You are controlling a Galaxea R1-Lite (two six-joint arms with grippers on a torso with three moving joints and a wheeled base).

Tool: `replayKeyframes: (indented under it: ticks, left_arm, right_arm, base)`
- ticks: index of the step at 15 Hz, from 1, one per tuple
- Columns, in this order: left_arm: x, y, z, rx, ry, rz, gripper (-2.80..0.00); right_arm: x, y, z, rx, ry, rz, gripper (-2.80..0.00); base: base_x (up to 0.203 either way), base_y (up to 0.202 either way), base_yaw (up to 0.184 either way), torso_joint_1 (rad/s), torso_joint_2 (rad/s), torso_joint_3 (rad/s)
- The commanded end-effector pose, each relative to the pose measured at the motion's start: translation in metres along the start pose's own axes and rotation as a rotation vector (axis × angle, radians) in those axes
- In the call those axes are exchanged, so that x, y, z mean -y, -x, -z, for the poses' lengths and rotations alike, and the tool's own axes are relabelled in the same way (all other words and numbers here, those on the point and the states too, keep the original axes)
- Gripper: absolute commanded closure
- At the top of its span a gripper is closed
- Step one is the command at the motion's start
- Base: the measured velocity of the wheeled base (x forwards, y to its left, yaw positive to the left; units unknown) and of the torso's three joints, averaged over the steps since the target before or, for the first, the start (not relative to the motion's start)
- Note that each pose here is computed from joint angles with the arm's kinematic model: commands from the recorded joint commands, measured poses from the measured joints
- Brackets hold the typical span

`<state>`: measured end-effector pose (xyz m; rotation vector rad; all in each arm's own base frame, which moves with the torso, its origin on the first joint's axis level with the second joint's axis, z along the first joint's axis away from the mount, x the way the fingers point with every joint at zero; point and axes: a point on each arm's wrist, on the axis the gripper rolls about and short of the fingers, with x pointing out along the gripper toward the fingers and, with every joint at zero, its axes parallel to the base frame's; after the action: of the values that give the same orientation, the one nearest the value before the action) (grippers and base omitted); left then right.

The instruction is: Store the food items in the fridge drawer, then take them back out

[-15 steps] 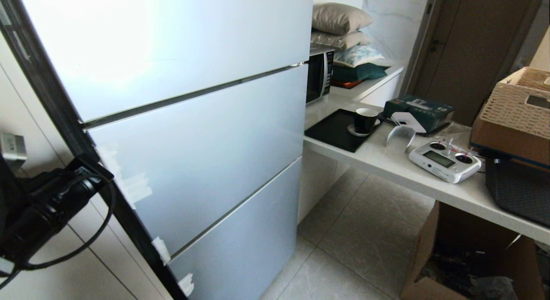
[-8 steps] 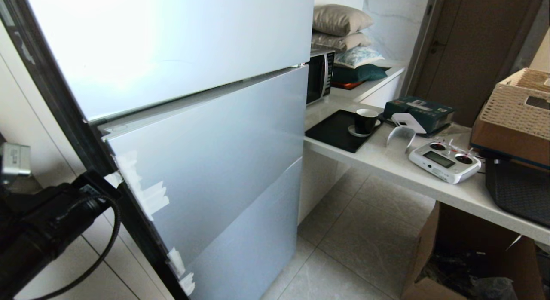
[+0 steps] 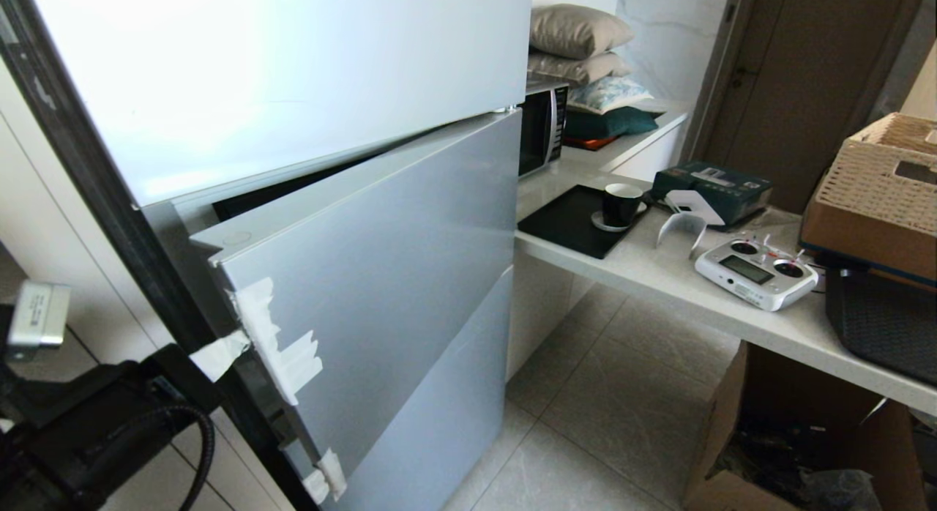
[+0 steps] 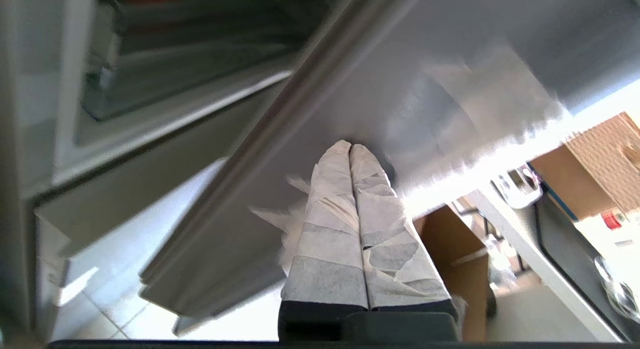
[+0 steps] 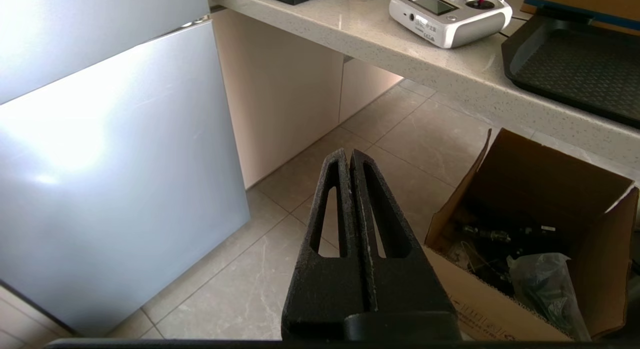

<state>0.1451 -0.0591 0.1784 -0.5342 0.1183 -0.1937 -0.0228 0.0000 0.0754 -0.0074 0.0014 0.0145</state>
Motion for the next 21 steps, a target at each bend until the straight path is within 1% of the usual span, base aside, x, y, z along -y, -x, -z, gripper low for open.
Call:
replayKeyframes:
  ticks: [1, 6, 9, 12, 14, 15, 16, 17, 18, 19, 20, 21]
  left_arm:
    - [0.001, 0.007, 0.002, 0.0, 0.004, 0.02, 0.0]
    - [0.01, 0.019, 0.011, -0.047, 0.0, 0.114, 0.0]
    - [0.012, 0.018, 0.012, -0.055, 0.0, 0.121, 0.0]
    - [0.019, 0.021, 0.015, -0.081, -0.001, 0.174, 0.0]
    - [0.021, 0.023, 0.015, -0.081, 0.001, 0.188, 0.0]
    - [0.021, 0.025, 0.012, -0.065, 0.004, 0.191, 0.0]
    - [0.021, 0.031, 0.007, -0.034, 0.011, 0.204, 0.0]
    - [0.023, 0.037, -0.002, 0.014, 0.012, 0.22, 0.0]
    - [0.026, 0.045, -0.015, 0.075, -0.005, 0.226, 0.0]
    - [0.028, 0.054, -0.029, 0.127, -0.047, 0.2, 0.0]
    - [0.027, 0.064, -0.037, 0.159, -0.097, 0.168, 0.0]
    - [0.024, 0.078, -0.045, 0.201, -0.167, 0.12, 0.0]
  right_arm:
    - [0.0, 0.0, 0.0, -0.002, 0.0, -0.001, 0.0]
    - [0.0, 0.0, 0.0, -0.002, 0.0, -0.001, 0.0]
    - [0.0, 0.0, 0.0, -0.002, 0.0, -0.001, 0.0]
    - [0.0, 0.0, 0.0, -0.002, 0.0, -0.001, 0.0]
    - [0.0, 0.0, 0.0, -0.002, 0.0, -0.001, 0.0]
    - [0.0, 0.0, 0.0, -0.002, 0.0, -0.001, 0.0]
    - [0.0, 0.0, 0.0, -0.002, 0.0, -0.001, 0.0]
    - [0.0, 0.0, 0.0, -0.002, 0.0, -0.001, 0.0]
    - [0.0, 0.0, 0.0, -0.002, 0.0, -0.001, 0.0]
    - [0.0, 0.0, 0.0, -0.002, 0.0, -0.001, 0.0]
    - [0.0, 0.0, 0.0, -0.002, 0.0, -0.001, 0.0]
    - [0.0, 0.0, 0.0, -0.002, 0.0, -0.001, 0.0]
  base:
    - [0.0, 0.0, 0.0, 0.0, 0.0, 0.0]
    - [0.0, 0.0, 0.0, 0.0, 0.0, 0.0]
    - [0.0, 0.0, 0.0, 0.0, 0.0, 0.0]
    - [0.0, 0.0, 0.0, 0.0, 0.0, 0.0]
    - [0.0, 0.0, 0.0, 0.0, 0.0, 0.0]
    - [0.0, 0.0, 0.0, 0.0, 0.0, 0.0]
    - [0.0, 0.0, 0.0, 0.0, 0.0, 0.0]
    - [0.0, 0.0, 0.0, 0.0, 0.0, 0.0]
    - [0.0, 0.0, 0.0, 0.0, 0.0, 0.0]
    - [0.0, 0.0, 0.0, 0.0, 0.0, 0.0]
    - [0.0, 0.0, 0.0, 0.0, 0.0, 0.0]
    - [0.0, 0.0, 0.0, 0.0, 0.0, 0.0]
